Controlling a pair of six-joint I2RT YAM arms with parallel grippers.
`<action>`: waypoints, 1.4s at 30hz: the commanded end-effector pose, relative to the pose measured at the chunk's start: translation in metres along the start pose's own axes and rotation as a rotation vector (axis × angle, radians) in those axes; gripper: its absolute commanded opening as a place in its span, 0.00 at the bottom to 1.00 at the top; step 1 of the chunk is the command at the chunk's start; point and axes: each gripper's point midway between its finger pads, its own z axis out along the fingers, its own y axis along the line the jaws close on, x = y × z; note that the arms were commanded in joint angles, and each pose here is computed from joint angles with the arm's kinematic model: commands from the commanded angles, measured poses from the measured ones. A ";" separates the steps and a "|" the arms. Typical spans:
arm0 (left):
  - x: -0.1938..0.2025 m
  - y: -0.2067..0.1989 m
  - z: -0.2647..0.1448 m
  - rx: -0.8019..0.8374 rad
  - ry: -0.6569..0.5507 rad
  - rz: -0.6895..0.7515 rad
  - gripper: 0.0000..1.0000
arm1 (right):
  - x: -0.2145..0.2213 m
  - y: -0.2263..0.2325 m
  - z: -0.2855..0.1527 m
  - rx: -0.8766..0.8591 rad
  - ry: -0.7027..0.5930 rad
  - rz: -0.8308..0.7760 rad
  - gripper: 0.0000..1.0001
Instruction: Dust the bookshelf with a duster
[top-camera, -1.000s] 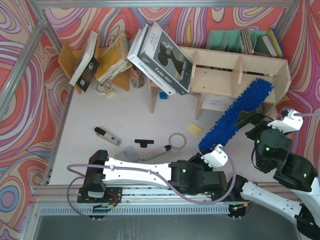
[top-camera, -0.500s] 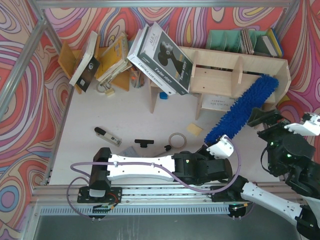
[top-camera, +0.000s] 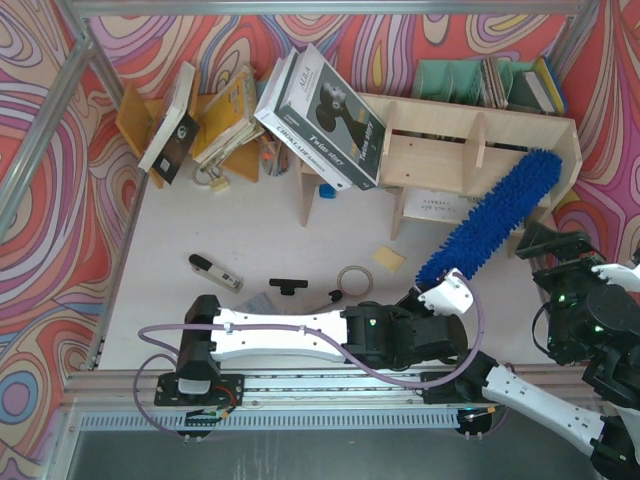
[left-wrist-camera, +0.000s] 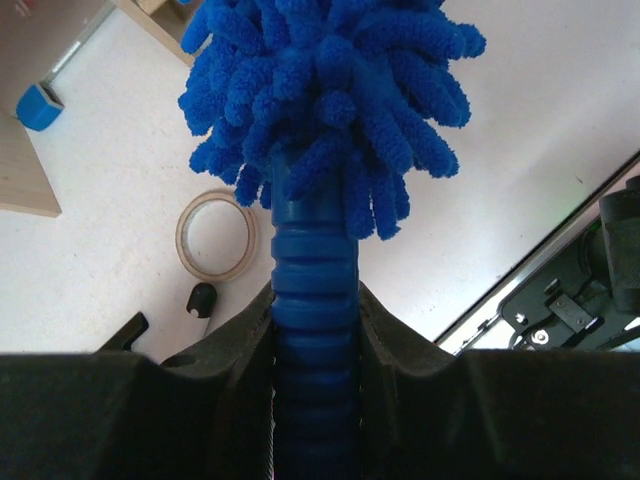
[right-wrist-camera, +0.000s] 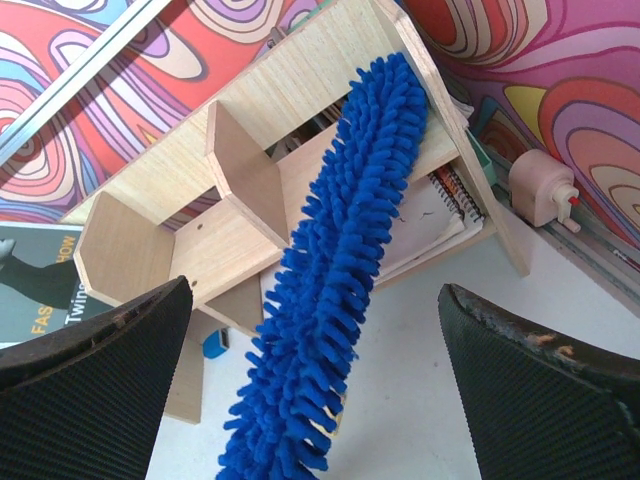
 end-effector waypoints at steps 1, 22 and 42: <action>-0.052 0.018 -0.026 -0.020 -0.164 -0.079 0.00 | 0.005 -0.002 0.002 0.034 0.001 0.003 0.99; -0.011 0.008 0.010 0.005 0.046 -0.095 0.00 | 0.015 -0.006 0.001 0.028 0.021 -0.001 0.99; -0.015 -0.029 -0.037 0.108 -0.093 0.030 0.00 | 0.022 -0.007 0.001 0.035 0.033 0.001 0.99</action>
